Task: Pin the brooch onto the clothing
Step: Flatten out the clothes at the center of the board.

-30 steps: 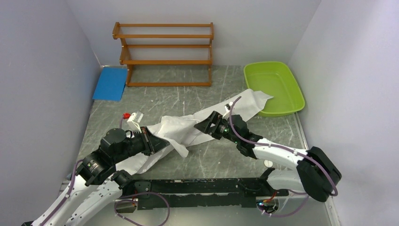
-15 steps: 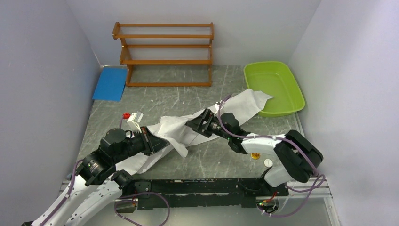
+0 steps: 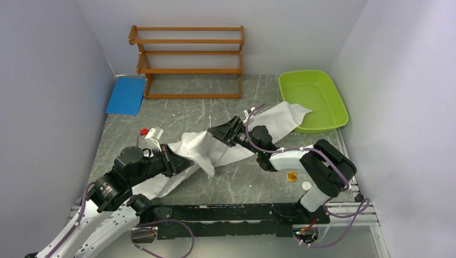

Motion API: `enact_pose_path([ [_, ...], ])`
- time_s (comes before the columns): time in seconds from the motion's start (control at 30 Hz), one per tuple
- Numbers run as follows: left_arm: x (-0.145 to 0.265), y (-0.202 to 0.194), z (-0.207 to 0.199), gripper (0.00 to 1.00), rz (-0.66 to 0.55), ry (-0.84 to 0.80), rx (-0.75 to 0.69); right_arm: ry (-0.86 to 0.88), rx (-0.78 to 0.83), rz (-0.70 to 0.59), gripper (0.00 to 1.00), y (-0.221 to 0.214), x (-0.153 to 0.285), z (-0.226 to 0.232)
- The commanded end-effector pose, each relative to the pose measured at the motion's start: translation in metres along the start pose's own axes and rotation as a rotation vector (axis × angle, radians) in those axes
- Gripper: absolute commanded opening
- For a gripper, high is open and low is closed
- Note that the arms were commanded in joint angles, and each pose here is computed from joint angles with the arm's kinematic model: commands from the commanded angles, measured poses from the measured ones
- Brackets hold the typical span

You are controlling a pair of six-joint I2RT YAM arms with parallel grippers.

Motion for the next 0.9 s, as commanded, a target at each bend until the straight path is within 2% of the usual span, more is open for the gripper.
enact_pose_path([
  [0.0,0.001,0.008,-0.011,0.03,-0.032,-0.066,-0.014,0.177,0.072,-0.051,0.80,0.016,-0.005,0.045],
  [0.23,-0.011,0.008,-0.018,0.03,0.030,-0.136,-0.039,0.196,0.090,-0.047,0.78,0.022,-0.010,0.063],
  [0.3,-0.016,0.008,-0.020,0.03,0.053,-0.169,-0.050,0.195,0.093,-0.024,0.65,0.024,-0.018,0.068],
  [0.4,-0.021,0.011,-0.025,0.03,0.078,-0.201,-0.070,0.193,0.106,0.021,0.37,0.027,-0.029,0.073],
  [0.47,-0.022,0.013,-0.028,0.05,0.087,-0.205,-0.091,0.198,0.127,0.044,0.05,0.033,-0.034,0.079],
  [0.5,-0.021,0.015,-0.030,0.12,0.088,-0.205,-0.105,0.201,0.144,0.059,0.00,0.036,-0.034,0.083],
  [0.53,-0.019,0.018,-0.032,0.24,0.088,-0.204,-0.122,0.209,0.167,0.060,0.00,0.043,-0.033,0.089],
  [0.6,-0.014,0.026,-0.040,0.78,0.073,-0.212,-0.165,0.251,0.274,0.078,0.00,0.059,-0.030,0.110],
  [0.63,-0.011,0.029,-0.043,0.93,0.066,-0.211,-0.183,0.237,0.340,0.083,0.00,0.067,-0.028,0.121],
  [0.77,-0.001,0.047,-0.058,0.95,0.023,-0.209,-0.270,0.201,0.666,0.045,0.00,0.100,-0.007,0.187],
  [0.87,0.002,0.062,-0.064,0.95,-0.007,-0.144,-0.311,0.282,0.884,0.035,0.00,0.114,0.030,0.238],
])
Point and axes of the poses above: each gripper's point midway between its finger pads, its own x axis back along the fingers, its own z axis along the line the jaws close on, y = z × x, the point moved 8 cm from there along x, back along the fingers, and after that the axes turned 2 degrees about -x, right-handed, at the moved point
